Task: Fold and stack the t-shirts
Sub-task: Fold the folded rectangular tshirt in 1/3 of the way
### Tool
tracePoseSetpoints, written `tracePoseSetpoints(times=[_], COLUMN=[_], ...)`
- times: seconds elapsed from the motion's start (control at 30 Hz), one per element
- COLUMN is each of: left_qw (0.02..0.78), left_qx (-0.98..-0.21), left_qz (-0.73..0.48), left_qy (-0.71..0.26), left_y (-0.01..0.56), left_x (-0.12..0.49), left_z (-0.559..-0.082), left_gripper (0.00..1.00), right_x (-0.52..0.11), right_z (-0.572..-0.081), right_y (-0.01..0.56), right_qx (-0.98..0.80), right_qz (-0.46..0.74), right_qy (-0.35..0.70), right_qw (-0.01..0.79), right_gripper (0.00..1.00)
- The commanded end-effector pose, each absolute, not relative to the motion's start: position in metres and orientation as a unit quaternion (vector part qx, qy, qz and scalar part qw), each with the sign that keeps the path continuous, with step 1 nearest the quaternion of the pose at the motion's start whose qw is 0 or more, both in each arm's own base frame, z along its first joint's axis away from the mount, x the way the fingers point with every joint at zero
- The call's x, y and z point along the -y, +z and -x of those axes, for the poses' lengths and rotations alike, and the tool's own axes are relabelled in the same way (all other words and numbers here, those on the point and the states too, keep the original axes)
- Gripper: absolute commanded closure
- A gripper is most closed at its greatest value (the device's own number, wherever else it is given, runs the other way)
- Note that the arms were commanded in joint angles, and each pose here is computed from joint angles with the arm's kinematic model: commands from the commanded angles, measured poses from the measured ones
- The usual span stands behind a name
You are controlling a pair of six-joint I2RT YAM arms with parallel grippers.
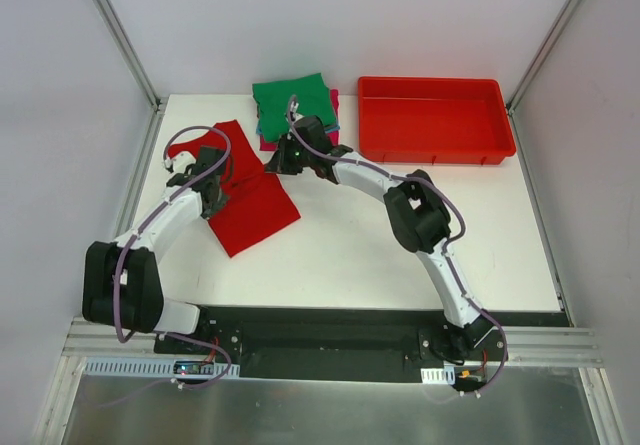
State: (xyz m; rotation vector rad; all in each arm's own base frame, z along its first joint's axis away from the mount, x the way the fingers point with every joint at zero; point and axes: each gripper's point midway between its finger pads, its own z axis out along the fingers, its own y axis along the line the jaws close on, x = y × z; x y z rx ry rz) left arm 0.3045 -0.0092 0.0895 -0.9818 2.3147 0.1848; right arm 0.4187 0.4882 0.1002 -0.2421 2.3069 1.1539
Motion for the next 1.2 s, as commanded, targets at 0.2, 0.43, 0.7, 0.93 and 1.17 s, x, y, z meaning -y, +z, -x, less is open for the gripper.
tracePoseSetpoints(times=[0.2,0.43,0.7,0.93,1.17], left_qw=[0.279,0.270,0.282,0.301,0.320], left_qx=[-0.884,-0.891,-0.891,-0.883,-0.883], left_qz=[0.370,0.362,0.355,0.346,0.279], left_qy=[0.061,0.053,-0.015,-0.100,-0.199], left_y=[0.076,0.076,0.097,0.108,0.110], left_x=[0.006,0.003,0.022,0.044,0.078], left_z=[-0.328,-0.336,-0.323,-0.292,-0.309], left_gripper=[0.94,0.36,0.01,0.01,0.01], right_x=[-0.506,-0.504,-0.483,-0.478,-0.467], right_z=[-0.447,-0.447,-0.417,-0.372,-0.326], right_y=[0.119,0.126,0.151,0.148,0.138], right_qx=[-0.825,-0.824,-0.819,-0.811,-0.805], right_qz=[0.076,0.075,0.107,0.144,0.200], right_qy=[0.468,0.473,0.474,0.502,0.491], right_qw=[0.307,0.303,0.303,0.264,0.268], right_gripper=[0.94,0.49,0.04,0.04,0.04])
